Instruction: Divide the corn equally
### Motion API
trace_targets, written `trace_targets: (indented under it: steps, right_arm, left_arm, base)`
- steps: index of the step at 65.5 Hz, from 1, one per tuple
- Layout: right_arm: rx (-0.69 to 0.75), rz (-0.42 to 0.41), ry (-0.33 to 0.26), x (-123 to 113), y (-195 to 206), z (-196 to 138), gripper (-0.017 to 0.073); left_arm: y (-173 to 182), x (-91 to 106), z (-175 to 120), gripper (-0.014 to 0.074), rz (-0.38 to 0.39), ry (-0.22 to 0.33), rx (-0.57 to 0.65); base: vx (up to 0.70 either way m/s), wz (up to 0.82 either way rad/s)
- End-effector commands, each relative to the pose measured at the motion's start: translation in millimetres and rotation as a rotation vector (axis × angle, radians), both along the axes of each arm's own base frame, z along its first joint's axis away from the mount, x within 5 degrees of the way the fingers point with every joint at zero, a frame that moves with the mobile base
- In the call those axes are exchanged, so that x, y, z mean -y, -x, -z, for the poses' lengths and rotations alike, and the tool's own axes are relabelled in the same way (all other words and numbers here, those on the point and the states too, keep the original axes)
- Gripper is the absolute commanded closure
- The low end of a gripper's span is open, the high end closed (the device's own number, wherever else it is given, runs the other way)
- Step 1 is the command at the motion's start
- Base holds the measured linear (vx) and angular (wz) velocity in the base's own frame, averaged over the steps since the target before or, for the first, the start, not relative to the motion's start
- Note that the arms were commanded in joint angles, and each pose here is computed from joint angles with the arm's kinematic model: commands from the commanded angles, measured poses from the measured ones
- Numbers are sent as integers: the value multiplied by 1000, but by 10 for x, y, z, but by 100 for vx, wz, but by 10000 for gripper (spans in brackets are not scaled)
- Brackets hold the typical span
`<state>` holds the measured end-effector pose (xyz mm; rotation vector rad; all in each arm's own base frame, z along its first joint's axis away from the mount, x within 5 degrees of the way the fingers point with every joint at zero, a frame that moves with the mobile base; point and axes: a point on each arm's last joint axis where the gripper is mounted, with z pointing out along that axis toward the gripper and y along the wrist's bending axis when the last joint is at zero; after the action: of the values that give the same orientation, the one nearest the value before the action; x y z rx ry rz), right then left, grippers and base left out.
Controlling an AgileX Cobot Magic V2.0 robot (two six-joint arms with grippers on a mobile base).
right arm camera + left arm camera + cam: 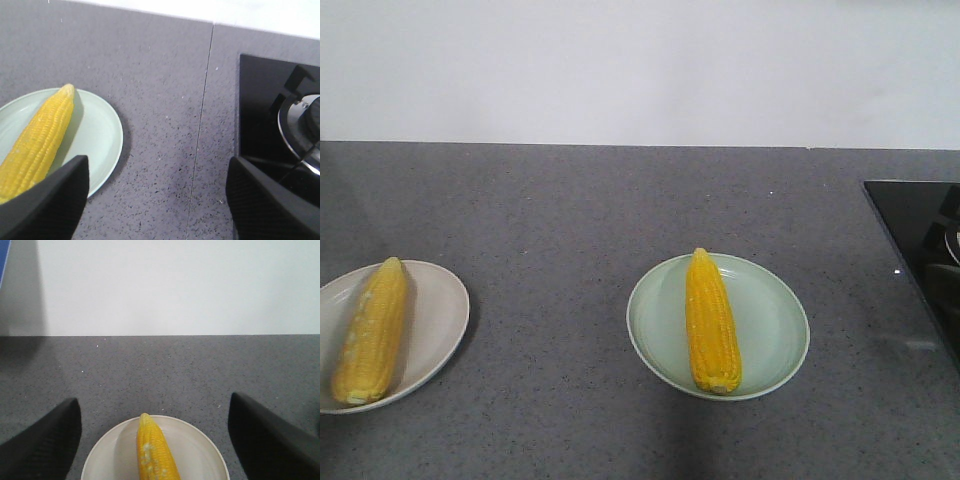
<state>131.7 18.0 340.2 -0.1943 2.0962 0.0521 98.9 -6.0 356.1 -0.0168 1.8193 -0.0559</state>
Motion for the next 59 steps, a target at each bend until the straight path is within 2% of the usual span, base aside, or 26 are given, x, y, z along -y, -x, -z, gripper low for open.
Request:
trace_targets:
  steps: [1,10,17,28,35,43,59]
  right_arm:
    - [182,11,-9,30,101,-72,36]
    - [269,10,-20,49,246,-56,102]
    - [303,11,-14,62,313,-85,207]
    - [314,10,-7,67,339,-95,425]
    - [314,10,-7,67,339,-95,569]
    - [314,10,-7,67,339,-95,570]
    - [308,10,-7,67,340,-90,570]
  left_arm:
    - [89,-4,-75,25,31,12,112]
    - [173,-36,-75,53,28,5,138]
    - [189,-40,-81,120,28,7,145]
    - [189,-41,-80,299,28,7,145]
    - [190,-45,-73,443,23,6,136]
    - [192,-57,-52,601,10,2,113]
    - [194,-65,-37,601,2,0,97]
  base:
    - [0,0]
    - [0,0]
    - [0,0]
    - [0,0]
    - [0,0]
    - [0,0]
    - [0,0]
